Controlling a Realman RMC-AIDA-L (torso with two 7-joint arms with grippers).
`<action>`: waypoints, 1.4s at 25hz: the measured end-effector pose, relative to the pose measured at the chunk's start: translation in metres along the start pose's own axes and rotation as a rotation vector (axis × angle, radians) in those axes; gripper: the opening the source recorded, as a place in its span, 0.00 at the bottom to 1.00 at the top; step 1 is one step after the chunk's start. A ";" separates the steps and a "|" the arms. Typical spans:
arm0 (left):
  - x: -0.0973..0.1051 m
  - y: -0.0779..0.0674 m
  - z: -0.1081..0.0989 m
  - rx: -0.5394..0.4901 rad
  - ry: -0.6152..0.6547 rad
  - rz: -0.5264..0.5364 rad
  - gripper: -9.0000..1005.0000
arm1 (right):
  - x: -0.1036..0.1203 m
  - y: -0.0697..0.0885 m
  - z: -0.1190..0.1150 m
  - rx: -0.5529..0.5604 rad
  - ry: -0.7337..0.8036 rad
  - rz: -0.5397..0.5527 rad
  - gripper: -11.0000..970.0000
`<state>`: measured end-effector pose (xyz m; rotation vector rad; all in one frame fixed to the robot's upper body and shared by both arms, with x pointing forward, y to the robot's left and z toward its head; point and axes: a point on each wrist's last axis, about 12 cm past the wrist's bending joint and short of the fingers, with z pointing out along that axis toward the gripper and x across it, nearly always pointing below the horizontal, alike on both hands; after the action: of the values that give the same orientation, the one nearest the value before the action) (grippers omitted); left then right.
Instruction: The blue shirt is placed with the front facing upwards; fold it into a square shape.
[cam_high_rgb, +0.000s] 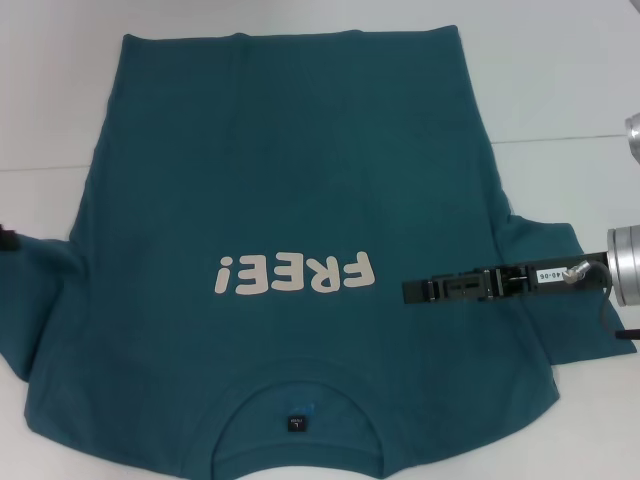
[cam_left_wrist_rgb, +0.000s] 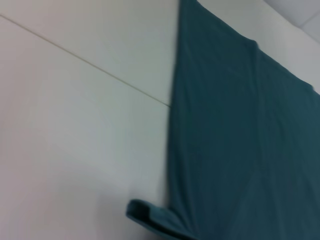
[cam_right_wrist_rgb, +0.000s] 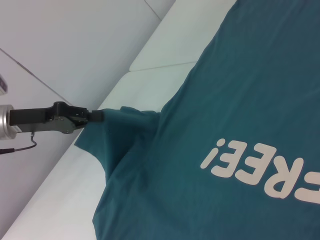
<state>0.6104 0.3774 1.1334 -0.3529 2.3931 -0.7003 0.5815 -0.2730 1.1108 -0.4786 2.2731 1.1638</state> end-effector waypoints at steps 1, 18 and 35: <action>-0.002 0.003 -0.002 -0.012 -0.006 -0.001 0.05 | 0.000 0.000 0.000 0.000 0.000 0.000 0.95; -0.029 -0.008 -0.009 -0.102 -0.020 0.102 0.04 | 0.000 0.001 0.002 -0.004 0.003 -0.004 0.95; -0.013 0.032 -0.015 -0.127 -0.088 0.021 0.23 | -0.002 0.002 0.002 -0.005 0.004 -0.011 0.95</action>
<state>0.6087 0.4146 1.1316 -0.4023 2.3595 -0.5135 0.5828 -0.2700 1.1117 -0.4959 2.2687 1.1648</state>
